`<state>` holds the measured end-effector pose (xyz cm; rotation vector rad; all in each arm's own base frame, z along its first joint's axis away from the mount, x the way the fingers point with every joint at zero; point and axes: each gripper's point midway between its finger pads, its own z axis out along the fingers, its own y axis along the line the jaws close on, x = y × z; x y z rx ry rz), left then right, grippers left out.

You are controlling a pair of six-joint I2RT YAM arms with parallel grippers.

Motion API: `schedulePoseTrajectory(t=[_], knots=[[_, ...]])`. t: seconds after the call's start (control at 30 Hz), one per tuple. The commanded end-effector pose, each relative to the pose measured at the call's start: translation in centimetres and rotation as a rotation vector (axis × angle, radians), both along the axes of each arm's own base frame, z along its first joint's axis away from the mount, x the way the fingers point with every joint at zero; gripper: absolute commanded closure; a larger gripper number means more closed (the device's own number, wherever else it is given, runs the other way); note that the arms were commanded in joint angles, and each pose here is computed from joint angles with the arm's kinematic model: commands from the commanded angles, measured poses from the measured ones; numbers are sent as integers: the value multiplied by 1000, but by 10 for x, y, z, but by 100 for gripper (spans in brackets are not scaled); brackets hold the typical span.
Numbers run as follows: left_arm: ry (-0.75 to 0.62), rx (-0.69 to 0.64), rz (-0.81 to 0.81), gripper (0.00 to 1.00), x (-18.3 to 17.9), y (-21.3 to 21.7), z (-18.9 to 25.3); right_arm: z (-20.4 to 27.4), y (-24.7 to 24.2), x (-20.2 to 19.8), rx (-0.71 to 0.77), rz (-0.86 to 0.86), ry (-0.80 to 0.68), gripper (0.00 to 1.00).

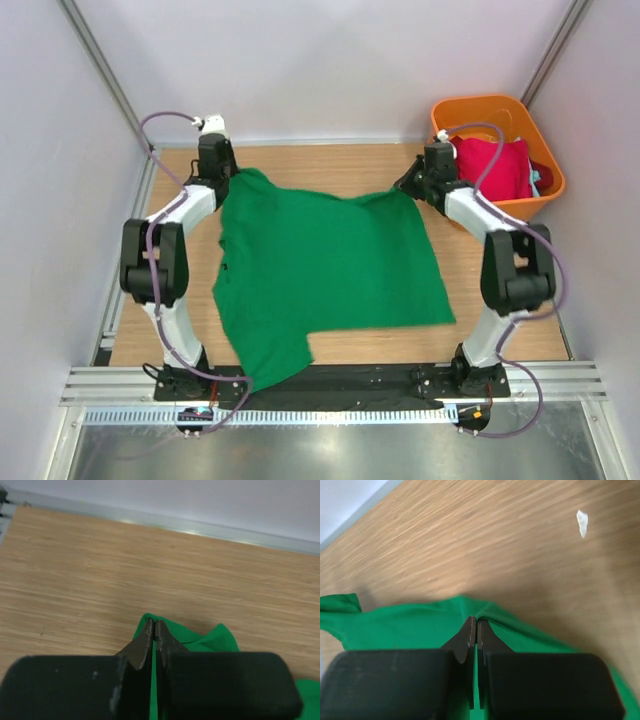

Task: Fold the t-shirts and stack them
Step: Flatten the tshirt out

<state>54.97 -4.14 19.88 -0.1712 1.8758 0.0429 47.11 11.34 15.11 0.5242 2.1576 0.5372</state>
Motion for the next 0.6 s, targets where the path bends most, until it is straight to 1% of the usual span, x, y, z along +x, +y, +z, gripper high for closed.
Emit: schedulePoseTrajectory(t=[0.0,0.03,0.07,0.13,0.17,0.23,0.3,0.33,0.37,0.4,0.47,0.5,0.53,0.57], knots=[[-325,-102,38,100,43,13,82,44,-4,70,-32,-23,-240,99],[-300,-128,57,100,62,18,61,39,-2,77,-30,-15,-235,99],[-291,-146,60,100,70,18,54,27,-1,90,-36,-14,-219,99],[-256,-167,53,100,88,18,35,18,-1,100,-65,-1,-203,99],[-249,-191,54,100,92,18,31,5,-3,109,-79,-1,-173,99],[-246,-207,43,100,99,15,25,-6,-6,117,-67,-3,-149,99],[-220,-231,47,100,100,12,17,-12,-10,129,-54,0,-149,99],[-214,-237,45,100,102,12,19,-19,-12,128,-60,-1,-116,98],[-189,-256,34,100,101,8,13,-14,-14,134,-64,-3,-132,98],[-152,-260,32,100,98,7,6,-22,-17,137,-59,-2,-119,97],[-110,-303,32,100,91,1,-3,-15,-22,146,-60,3,-145,96],[-100,-320,35,100,87,1,-4,-21,-27,151,-61,0,-142,96],[-68,-339,40,100,79,-1,-17,-21,-29,155,-61,6,-151,96],[-56,-356,36,100,75,-3,-20,-10,-29,164,-59,12,-185,96]])
